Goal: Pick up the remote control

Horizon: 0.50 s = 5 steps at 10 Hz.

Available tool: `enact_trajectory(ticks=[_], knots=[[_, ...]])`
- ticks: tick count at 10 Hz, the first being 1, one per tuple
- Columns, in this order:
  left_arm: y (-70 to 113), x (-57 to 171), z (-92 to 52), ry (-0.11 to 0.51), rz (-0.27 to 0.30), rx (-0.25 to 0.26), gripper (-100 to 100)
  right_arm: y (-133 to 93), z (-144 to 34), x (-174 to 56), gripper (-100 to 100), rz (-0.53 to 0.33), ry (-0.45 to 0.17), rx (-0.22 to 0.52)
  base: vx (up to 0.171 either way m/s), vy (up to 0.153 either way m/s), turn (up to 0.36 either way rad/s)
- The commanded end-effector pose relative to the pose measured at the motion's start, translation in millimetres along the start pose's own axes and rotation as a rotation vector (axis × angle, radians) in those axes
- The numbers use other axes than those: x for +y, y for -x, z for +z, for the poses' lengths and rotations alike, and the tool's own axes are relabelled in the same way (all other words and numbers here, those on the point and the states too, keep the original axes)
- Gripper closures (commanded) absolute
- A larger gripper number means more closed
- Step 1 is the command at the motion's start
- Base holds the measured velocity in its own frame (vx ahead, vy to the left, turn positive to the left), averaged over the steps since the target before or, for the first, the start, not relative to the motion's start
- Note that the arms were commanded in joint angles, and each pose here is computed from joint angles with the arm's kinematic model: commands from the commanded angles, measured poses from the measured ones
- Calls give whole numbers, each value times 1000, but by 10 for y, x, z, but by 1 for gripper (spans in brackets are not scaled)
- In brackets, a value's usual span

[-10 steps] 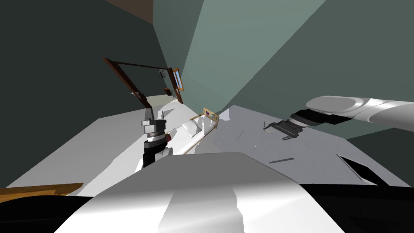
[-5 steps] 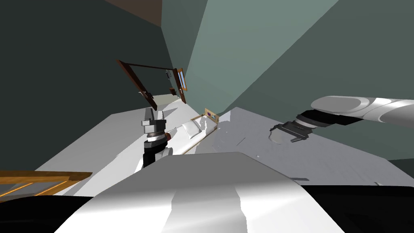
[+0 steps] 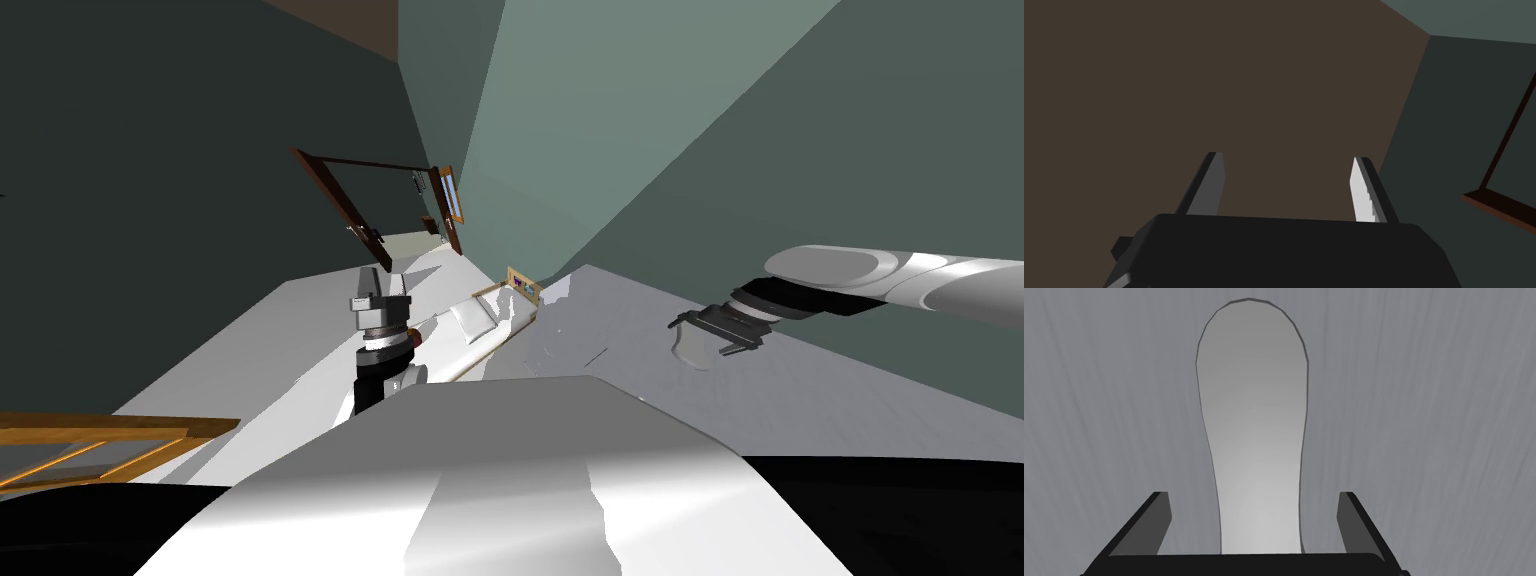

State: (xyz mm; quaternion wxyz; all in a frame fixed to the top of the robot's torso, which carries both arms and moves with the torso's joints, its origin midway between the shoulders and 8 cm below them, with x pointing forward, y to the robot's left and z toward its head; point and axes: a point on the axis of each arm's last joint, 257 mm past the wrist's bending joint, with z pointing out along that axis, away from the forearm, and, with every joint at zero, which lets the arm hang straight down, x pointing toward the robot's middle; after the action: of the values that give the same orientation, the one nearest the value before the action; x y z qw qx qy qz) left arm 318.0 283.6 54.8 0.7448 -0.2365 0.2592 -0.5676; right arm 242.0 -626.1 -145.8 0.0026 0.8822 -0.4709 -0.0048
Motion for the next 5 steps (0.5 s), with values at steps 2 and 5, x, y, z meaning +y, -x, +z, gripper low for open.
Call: enact_trajectory(ticks=[2,5], knots=[[0,0,0,0,0,0,0,-6,149,56,-100,8,-3,1,-24,2,23],[0,0,0,0,0,0,0,5,124,43,100,6,-3,0,-3,0,1]])
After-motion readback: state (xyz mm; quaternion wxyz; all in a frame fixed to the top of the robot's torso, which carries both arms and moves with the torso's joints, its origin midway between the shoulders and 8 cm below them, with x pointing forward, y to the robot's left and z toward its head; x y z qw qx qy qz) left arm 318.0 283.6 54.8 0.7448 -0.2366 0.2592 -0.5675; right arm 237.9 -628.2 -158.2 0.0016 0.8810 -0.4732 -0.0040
